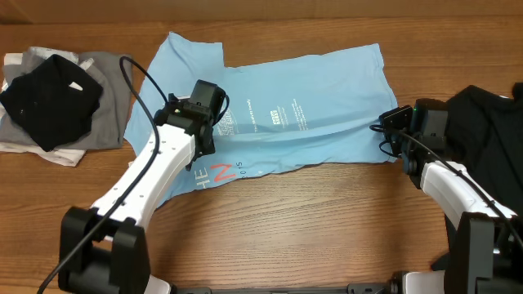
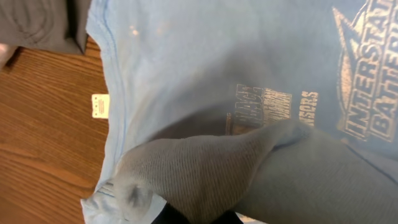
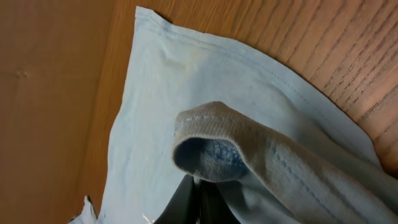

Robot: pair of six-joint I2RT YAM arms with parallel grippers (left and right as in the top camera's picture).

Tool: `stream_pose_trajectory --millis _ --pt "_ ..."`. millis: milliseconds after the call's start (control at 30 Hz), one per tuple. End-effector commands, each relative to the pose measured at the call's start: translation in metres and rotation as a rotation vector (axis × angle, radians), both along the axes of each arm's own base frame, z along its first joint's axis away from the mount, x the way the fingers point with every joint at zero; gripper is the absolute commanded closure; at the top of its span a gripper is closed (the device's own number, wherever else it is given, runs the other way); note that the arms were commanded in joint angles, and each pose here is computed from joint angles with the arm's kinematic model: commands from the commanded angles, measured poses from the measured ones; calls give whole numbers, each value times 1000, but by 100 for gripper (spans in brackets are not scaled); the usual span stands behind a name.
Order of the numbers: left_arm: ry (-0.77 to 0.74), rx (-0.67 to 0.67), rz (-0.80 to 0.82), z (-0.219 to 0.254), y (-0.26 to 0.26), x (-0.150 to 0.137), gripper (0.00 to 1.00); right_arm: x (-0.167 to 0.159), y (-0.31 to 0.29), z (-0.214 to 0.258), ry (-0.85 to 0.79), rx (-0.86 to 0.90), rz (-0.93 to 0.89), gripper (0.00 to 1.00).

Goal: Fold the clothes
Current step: 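Lay the folded hem over the shirt's upper half with both grippers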

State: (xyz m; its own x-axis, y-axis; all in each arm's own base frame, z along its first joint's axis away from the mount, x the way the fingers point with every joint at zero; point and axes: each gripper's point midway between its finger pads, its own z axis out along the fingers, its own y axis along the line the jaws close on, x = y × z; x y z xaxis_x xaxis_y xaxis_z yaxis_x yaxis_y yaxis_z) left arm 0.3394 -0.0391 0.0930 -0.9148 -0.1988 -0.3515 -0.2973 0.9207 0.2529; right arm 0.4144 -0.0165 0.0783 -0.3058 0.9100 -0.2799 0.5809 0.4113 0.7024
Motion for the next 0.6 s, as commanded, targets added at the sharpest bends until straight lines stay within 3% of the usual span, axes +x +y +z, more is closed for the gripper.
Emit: stream_pose_trajectory --millis 0,300,567 --pt "14 40 -3 -8 5 8 96 10 -4 12 -41 -18 -20 96" --pt "34 59 -22 -35 5 23 96 25 -12 34 -150 -52 -54 96" --pt "21 55 27 -38 23 30 96 27 -14 31 -149 -97 -33 94"
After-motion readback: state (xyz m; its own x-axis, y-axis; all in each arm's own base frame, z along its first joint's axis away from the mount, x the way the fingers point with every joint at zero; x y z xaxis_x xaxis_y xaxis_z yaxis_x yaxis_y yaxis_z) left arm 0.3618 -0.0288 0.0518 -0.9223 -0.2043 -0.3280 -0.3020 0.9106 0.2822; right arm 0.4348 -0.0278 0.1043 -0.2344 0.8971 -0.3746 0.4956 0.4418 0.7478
